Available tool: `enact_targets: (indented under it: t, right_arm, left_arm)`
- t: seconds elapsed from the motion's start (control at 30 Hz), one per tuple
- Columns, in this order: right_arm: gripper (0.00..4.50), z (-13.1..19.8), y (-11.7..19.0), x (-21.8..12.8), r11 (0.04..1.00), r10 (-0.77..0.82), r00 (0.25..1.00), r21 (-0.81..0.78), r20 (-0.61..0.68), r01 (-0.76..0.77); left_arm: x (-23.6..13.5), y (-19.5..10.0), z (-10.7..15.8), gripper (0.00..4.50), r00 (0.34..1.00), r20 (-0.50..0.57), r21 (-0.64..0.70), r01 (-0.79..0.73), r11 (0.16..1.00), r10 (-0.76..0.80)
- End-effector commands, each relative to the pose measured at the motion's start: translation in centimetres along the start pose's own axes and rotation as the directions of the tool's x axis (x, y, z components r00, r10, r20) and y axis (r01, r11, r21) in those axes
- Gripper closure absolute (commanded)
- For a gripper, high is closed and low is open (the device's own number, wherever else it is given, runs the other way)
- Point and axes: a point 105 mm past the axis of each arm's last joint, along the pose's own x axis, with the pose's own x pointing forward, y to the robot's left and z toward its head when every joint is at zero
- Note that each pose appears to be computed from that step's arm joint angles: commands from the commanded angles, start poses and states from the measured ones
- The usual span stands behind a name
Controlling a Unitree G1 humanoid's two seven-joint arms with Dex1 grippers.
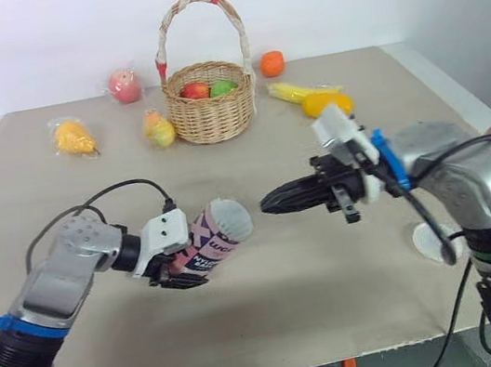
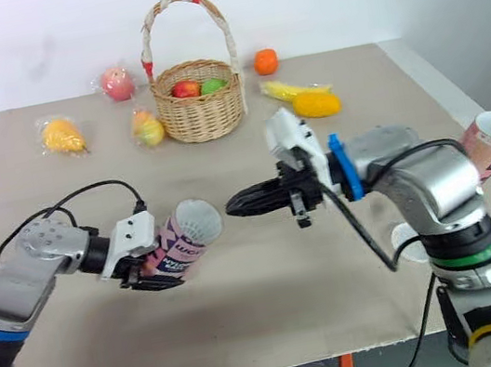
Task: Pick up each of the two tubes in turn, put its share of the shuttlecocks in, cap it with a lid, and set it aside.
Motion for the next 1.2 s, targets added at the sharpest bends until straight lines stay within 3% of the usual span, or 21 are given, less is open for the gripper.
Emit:
enact_targets:
  t: [0.03,0.13,0.17,0.23,0.33,0.4,0.5,0.77,1.2]
  right_arm:
    - [4.48,0.0,-0.4,-3.5,0.989,-0.149,0.989,0.019,0.006,0.149]
    - [3.64,-2.4,-0.4,-7.0,0.957,-0.274,0.956,0.071,-0.103,0.281]
    - [3.06,-3.1,-0.3,-8.0,0.946,-0.303,0.942,0.078,-0.141,0.316]
    - [2.32,-4.3,0.0,-9.6,0.927,-0.343,0.918,0.085,-0.199,0.364]
    - [0.89,-6.9,0.0,-12.5,0.890,-0.408,0.859,0.074,-0.309,0.449]
    - [0.17,-8.0,0.2,-13.8,0.875,-0.429,0.829,0.065,-0.358,0.481]
    - [0.07,-9.4,0.5,-15.4,0.851,-0.460,0.787,0.051,-0.411,0.523]
    - [0.07,-12.0,-0.1,-19.0,0.758,-0.575,0.676,0.011,-0.460,0.652]
    - [0.07,-16.9,-1.1,-20.4,0.722,-0.591,0.610,-0.009,-0.527,0.692]
  left_arm:
    - [0.1,1.1,3.0,1.47,0.983,0.166,0.034,-0.083,0.996,0.076]
    - [1.6,1.7,5.6,1.47,0.932,0.333,0.009,-0.155,0.988,0.144]
    - [2.1,1.9,6.1,1.47,0.912,0.375,-0.007,-0.178,0.984,0.168]
    - [3.0,2.0,6.9,1.47,0.871,0.447,-0.054,-0.200,0.978,0.203]
    - [5.1,1.7,6.4,1.47,0.821,0.509,-0.142,-0.216,0.966,0.258]
    - [6.2,1.6,5.4,1.47,0.803,0.517,-0.185,-0.234,0.954,0.297]
    - [8.3,1.1,2.6,1.47,0.808,0.481,-0.209,-0.272,0.939,0.341]
    - [11.0,-0.4,-1.0,1.47,0.815,0.440,-0.251,-0.292,0.923,0.377]
    - [12.0,-1.1,-1.5,1.47,0.812,0.446,-0.342,-0.234,0.910,0.377]
